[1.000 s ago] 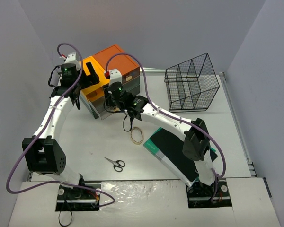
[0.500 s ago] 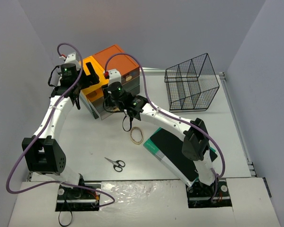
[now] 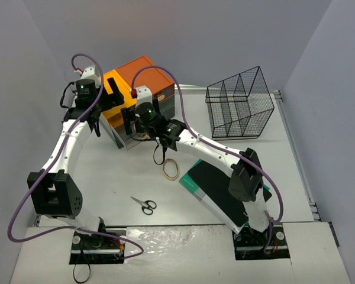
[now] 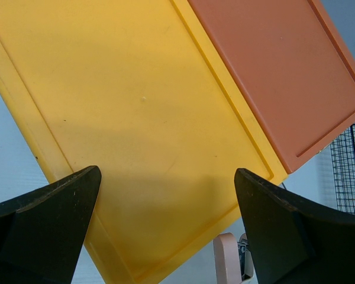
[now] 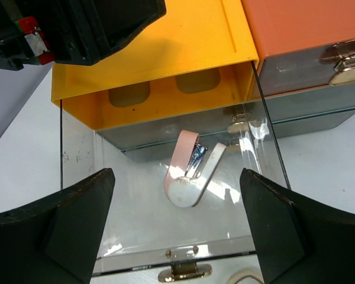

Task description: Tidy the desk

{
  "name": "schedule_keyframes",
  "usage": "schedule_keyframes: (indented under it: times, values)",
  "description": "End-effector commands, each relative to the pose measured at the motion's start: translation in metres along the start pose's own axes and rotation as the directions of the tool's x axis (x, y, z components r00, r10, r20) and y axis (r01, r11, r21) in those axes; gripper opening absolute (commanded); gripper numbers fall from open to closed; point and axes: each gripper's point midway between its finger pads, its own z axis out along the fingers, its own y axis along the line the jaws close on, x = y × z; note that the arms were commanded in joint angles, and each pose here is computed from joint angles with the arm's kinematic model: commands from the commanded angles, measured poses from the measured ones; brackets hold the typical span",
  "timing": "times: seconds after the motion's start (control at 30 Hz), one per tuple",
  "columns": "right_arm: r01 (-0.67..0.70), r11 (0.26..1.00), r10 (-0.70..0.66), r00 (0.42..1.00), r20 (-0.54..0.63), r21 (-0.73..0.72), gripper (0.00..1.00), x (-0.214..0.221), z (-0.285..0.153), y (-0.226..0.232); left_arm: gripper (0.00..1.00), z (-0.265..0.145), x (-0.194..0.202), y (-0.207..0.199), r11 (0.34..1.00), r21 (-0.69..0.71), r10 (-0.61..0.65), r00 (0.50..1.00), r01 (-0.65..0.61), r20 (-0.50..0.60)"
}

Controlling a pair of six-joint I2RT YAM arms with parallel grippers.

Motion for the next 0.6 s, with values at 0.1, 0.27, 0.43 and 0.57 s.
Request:
schedule_keyframes:
  times: [0.1,0.27,0.43,0.57]
  values:
    - [-0.065,0.997,0.056,0.976,0.209,0.037,0.84,-0.087,-0.1,-0.007,0.97,-0.005,0.061,0.051,0.981,-0.192,-0.058,0.975,0.016,-0.216]
    - [-0.078,0.994,0.071,0.992,0.1,0.072,0.76,-0.028,-0.102,-0.021,0.97,-0.003,0.061,0.052,0.981,-0.193,-0.058,0.975,0.016,-0.216]
    - [-0.051,0.993,0.054,0.998,-0.034,0.103,0.62,0.041,-0.087,-0.03,0.97,-0.003,0.063,0.052,0.981,-0.193,-0.063,0.974,0.02,-0.218]
    - [-0.03,0.991,0.039,0.997,-0.069,0.128,0.47,0.067,-0.074,-0.036,0.97,-0.003,0.063,0.052,0.981,-0.192,-0.064,0.974,0.022,-0.217]
